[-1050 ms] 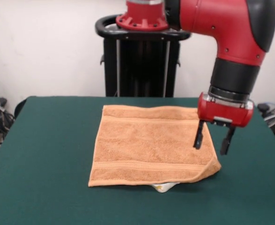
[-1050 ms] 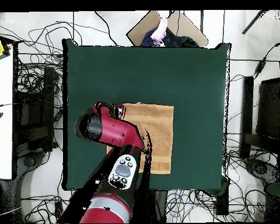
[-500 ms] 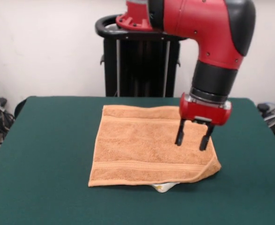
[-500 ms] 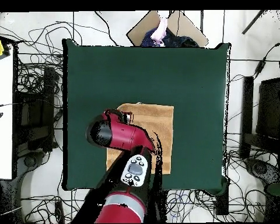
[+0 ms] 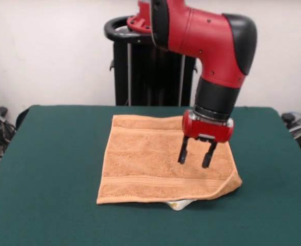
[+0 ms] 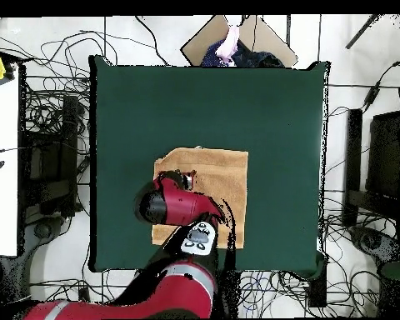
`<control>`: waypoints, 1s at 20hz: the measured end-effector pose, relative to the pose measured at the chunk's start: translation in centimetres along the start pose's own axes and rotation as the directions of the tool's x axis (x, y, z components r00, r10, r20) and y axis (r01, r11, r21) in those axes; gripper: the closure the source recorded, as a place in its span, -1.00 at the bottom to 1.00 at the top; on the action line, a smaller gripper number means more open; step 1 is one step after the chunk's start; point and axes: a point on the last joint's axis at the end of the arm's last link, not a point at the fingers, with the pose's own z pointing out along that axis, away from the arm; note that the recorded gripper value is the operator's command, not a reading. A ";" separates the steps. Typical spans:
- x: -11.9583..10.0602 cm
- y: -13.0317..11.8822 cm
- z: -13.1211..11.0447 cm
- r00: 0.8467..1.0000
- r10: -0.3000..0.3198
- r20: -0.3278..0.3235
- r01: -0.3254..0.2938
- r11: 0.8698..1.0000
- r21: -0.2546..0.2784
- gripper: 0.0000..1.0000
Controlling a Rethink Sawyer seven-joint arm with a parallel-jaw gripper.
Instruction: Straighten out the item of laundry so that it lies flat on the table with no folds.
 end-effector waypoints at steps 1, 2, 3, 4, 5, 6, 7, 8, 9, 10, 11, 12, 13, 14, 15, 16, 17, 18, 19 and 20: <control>0.4 0.4 0.5 1.000 -0.004 0.006 0.005 1.000 -0.002 -1.00; 0.9 0.7 1.1 1.000 -0.009 0.011 0.009 1.000 -0.005 -1.00; 1.1 1.0 1.4 1.000 -0.011 0.013 0.011 1.000 -0.008 -1.00; 1.3 1.3 1.6 1.000 -0.012 0.015 0.012 1.000 -0.012 -1.00; 1.4 1.6 1.9 1.000 -0.013 0.017 0.014 1.000 -0.017 -1.00; 1.7 2.4 2.4 1.000 -0.014 0.017 0.014 0.999 -0.033 -1.00; 1.9 2.9 2.6 1.000 -0.013 0.015 0.014 0.999 -0.043 -1.00; 2.0 3.2 2.7 1.000 -0.013 0.014 0.014 0.999 -0.049 -1.00; 2.1 3.6 2.9 1.000 -0.012 0.014 0.012 0.998 -0.058 -1.00; 2.0 3.6 2.9 1.000 -0.010 0.017 0.011 0.998 -0.059 -1.00; 1.9 3.6 2.9 1.000 -0.009 0.019 0.010 0.998 -0.059 -1.00; 1.9 3.6 2.9 1.000 -0.007 0.020 0.008 0.998 -0.059 -1.00; 1.9 3.6 2.9 1.000 -0.004 0.021 0.006 0.998 -0.058 -1.00; 1.8 3.6 2.9 1.000 -0.002 0.021 0.003 0.998 -0.058 -1.00; 1.8 3.6 2.9 1.000 -0.002 0.021 0.003 0.998 -0.058 -1.00; 1.8 3.7 2.9 1.000 0.004 0.020 -0.003 0.998 -0.058 -1.00; 1.7 3.8 2.9 1.000 0.006 0.020 -0.005 0.998 -0.058 -1.00; 1.7 3.9 2.9 1.000 0.011 0.020 -0.009 0.998 -0.057 -1.00; 1.6 4.0 2.8 1.000 0.014 0.020 -0.013 0.998 -0.056 -1.00; 1.6 4.2 2.8 1.000 0.018 0.021 -0.017 0.998 -0.055 -1.00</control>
